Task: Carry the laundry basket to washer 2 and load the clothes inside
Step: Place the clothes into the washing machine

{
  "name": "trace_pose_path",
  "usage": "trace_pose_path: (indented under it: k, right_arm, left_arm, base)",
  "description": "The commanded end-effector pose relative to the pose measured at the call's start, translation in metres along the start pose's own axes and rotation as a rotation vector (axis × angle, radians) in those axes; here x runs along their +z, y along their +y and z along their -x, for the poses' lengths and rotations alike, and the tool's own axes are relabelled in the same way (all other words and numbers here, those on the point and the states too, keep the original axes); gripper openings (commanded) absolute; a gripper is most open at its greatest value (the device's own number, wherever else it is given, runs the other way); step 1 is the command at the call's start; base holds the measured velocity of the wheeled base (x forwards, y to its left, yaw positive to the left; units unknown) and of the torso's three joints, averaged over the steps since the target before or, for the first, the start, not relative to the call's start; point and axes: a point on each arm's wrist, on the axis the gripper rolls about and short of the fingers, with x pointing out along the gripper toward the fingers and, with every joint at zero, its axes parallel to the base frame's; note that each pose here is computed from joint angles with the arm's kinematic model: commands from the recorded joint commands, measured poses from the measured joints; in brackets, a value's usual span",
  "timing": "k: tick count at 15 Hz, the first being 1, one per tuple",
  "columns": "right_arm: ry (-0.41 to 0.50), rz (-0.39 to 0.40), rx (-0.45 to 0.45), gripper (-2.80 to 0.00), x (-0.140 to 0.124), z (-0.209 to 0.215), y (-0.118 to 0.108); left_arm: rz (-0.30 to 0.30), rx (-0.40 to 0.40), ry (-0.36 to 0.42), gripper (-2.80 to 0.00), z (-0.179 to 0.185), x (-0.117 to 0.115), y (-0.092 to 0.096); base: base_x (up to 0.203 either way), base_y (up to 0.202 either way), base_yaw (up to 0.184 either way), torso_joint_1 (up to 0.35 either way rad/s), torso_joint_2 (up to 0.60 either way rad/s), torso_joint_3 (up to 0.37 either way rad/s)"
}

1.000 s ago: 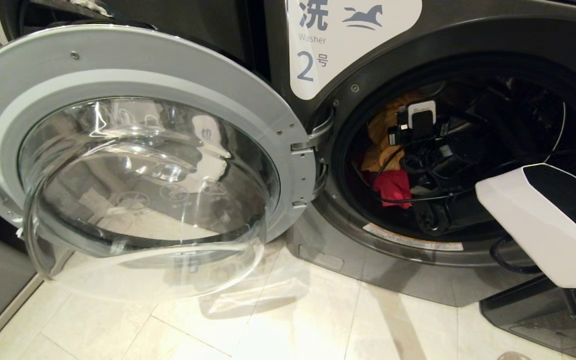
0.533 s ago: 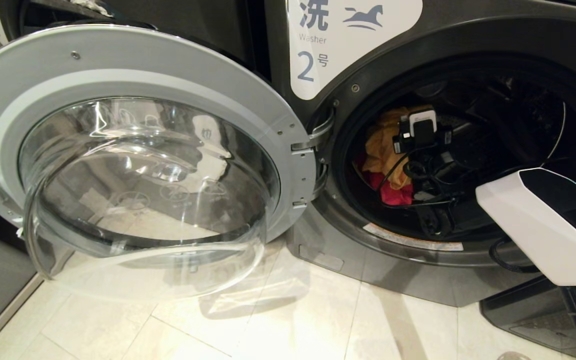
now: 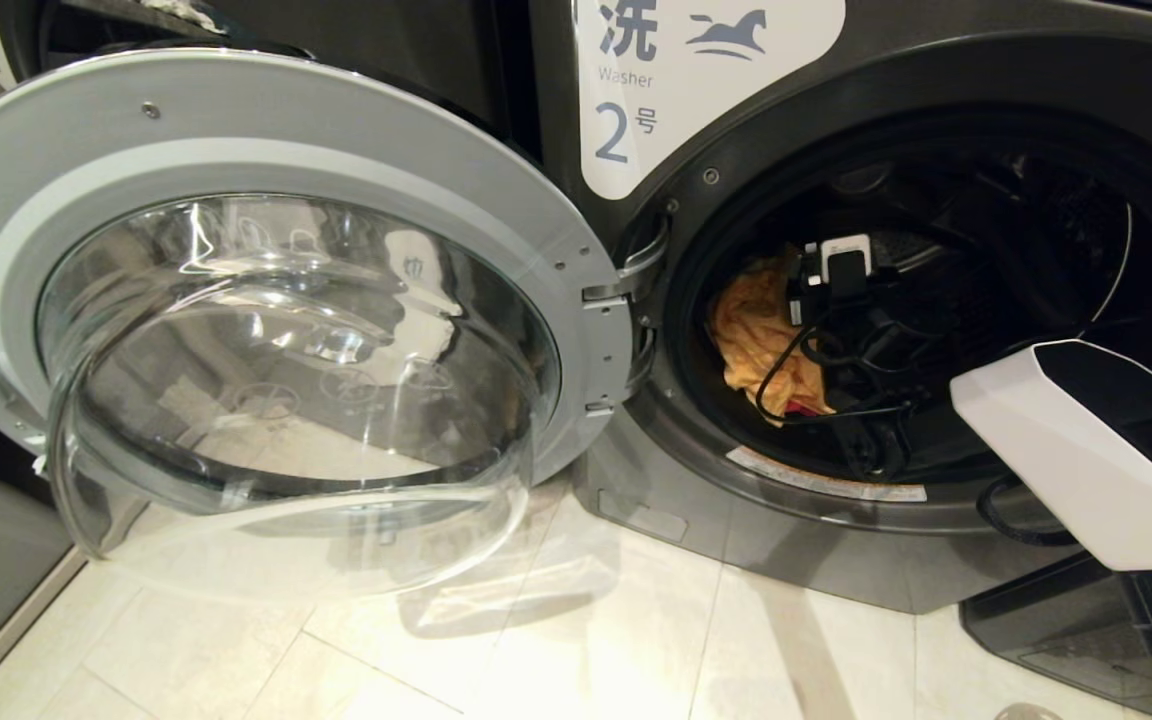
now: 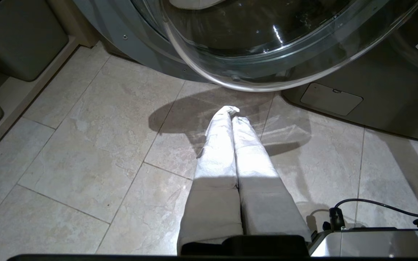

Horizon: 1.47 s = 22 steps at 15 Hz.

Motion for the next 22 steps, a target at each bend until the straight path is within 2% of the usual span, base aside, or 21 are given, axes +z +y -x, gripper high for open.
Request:
trace_pose_path:
  k: [1,4,6,8,11,13,14,20,22]
  right_arm:
    - [0.017,-0.022,-0.051,0.00,0.008,-0.002,-0.007]
    - [0.047,-0.079,-0.008,0.00,0.028,0.010,-0.014]
    - [0.132,-0.136,0.083,0.00,0.046,0.030,-0.015]
    - [0.249,-0.172,0.160,0.00,0.050,0.055,-0.014]
    - [0.456,-0.118,0.237,0.00,0.042,0.073,-0.014]
    - [0.531,-0.084,0.262,0.00,0.037,0.073,-0.011]
    - [0.544,-0.079,0.264,-2.80,0.032,0.072,-0.007]
    - [0.541,-0.093,0.252,-2.80,-0.001,0.051,0.023]
    - [0.561,-0.086,0.255,-2.80,-0.005,0.045,0.027]
  left_arm:
    - [0.000,0.000,0.000,-2.80,0.000,0.000,0.000]
    - [0.000,0.000,0.000,-2.80,0.000,0.000,0.000]
    - [0.000,0.000,0.000,-2.80,0.000,0.000,0.000]
    - [0.000,0.000,0.000,-2.80,0.000,0.000,0.000]
    - [0.000,0.000,0.000,-2.80,0.000,0.000,0.000]
    - [0.000,0.000,0.000,-2.80,0.000,0.000,0.000]
    - [0.000,0.000,0.000,-2.80,0.000,0.000,0.000]
    - [0.000,0.000,0.000,-2.80,0.000,0.000,0.000]
    - [0.000,0.000,0.000,-2.80,0.000,0.000,0.000]
  base:
    - [0.000,0.000,0.000,0.000,0.00,0.000]
    - [0.000,0.000,0.000,0.000,0.00,0.000]
    - [0.000,0.000,0.000,0.000,0.00,0.000]
    - [0.000,0.000,0.000,0.000,0.00,0.000]
    - [0.000,0.000,0.000,0.000,0.00,0.000]
    - [0.000,0.000,0.000,0.000,0.00,0.000]
    - [0.000,0.000,0.000,0.000,0.00,0.000]
    - [0.000,0.000,0.000,0.000,0.00,0.000]
    - [0.000,0.000,0.000,0.000,0.00,0.000]
